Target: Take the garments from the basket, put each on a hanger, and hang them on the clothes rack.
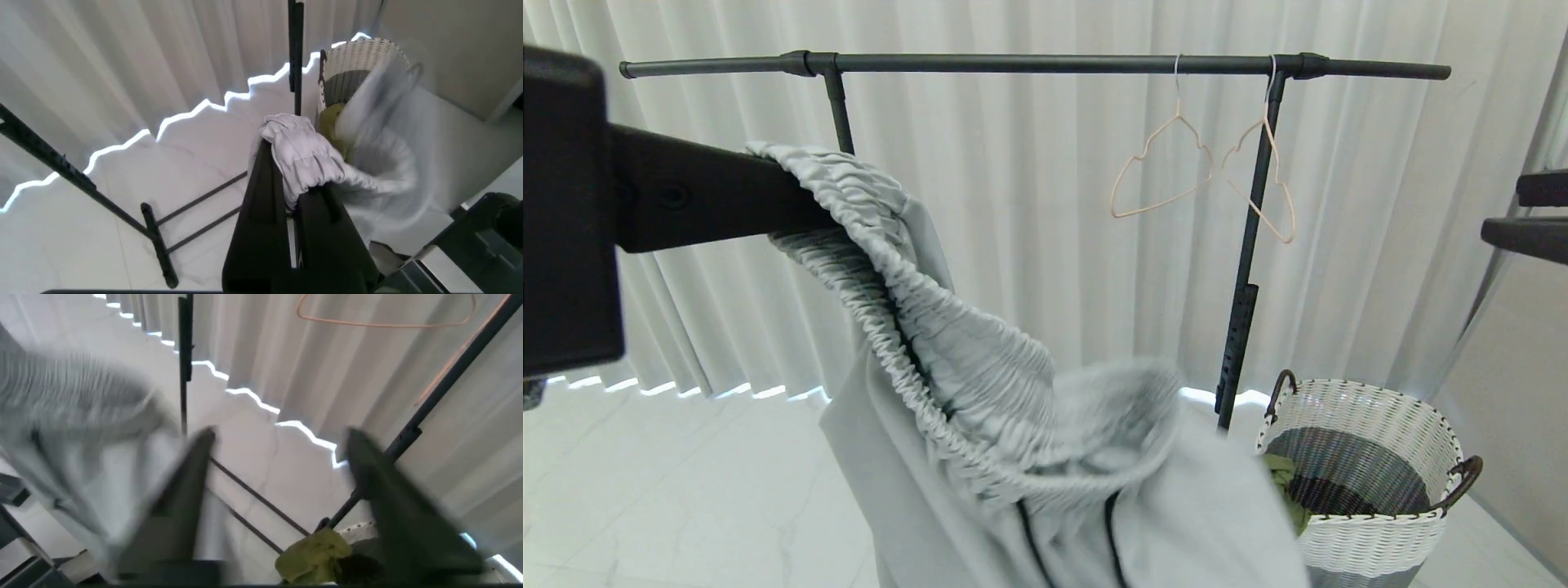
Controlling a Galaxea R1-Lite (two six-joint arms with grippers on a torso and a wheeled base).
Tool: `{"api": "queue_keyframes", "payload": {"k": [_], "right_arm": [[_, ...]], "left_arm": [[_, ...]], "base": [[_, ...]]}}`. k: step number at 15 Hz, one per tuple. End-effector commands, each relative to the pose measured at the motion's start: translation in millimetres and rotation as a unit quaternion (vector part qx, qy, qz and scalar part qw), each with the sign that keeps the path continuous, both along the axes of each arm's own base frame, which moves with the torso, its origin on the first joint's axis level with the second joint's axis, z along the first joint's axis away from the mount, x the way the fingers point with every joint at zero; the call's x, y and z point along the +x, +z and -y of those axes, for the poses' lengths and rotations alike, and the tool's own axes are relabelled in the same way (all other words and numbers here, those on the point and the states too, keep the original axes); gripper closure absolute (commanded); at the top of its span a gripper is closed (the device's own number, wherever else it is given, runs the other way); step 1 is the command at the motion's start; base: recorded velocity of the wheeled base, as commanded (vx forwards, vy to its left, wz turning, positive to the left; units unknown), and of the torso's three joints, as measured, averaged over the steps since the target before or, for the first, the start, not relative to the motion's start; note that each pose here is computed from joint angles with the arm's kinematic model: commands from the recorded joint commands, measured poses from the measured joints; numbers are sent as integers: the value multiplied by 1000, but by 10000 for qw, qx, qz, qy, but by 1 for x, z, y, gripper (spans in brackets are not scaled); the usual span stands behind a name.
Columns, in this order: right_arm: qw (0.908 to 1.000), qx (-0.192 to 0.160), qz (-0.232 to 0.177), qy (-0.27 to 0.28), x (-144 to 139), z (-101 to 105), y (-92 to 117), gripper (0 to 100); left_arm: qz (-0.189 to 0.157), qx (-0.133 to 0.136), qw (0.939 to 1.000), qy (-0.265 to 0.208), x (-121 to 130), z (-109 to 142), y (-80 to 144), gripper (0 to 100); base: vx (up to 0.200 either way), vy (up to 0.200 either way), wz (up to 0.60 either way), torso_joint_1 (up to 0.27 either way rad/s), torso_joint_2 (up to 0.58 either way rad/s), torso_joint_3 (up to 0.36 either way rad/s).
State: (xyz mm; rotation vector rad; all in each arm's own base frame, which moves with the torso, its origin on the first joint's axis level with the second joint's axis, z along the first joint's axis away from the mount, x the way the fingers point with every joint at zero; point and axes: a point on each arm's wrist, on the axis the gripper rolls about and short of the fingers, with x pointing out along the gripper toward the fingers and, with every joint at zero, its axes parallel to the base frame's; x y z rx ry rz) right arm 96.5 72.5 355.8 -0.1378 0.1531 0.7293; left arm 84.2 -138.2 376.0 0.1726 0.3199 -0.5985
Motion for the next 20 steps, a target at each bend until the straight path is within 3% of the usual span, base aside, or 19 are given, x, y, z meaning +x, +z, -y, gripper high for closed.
{"api": "queue_keyframes", "payload": {"k": [1,3,6,8,12,16,20], "right_arm": [[10000,1,0,20,-7,5,-4,0],[10000,-39,-47,-10,-12,9,-9,0],[9946,-545,-648,-598,-18,21,-18,0],[9870,-636,-822,-1226,-11,29,-23,0],[9686,-1202,-1162,-1840,-8,43,-38,0],[9647,-1477,-1216,-1807,-9,44,-47,0],[9600,-1592,-1209,-1960,-10,46,-50,0]], "left_arm": [[11,22,10000,61,1,2,-1,100],[99,110,9997,210,1,0,-1,100],[496,1059,9908,687,6,-21,-15,100],[440,1310,9858,957,8,-34,-26,100],[435,1354,9851,966,-4,-53,-36,100],[385,1363,9837,1108,-3,-56,-39,100],[364,1376,9837,1100,-3,-57,-41,100]], "base": [[0,0,0,0,0,0],[0,0,0,0,0,0],[0,0,0,0,0,0],[0,0,0,0,0,0],[0,0,0,0,0,0],[0,0,0,0,0,0],[200,0,0,-7,-1,4]]}}
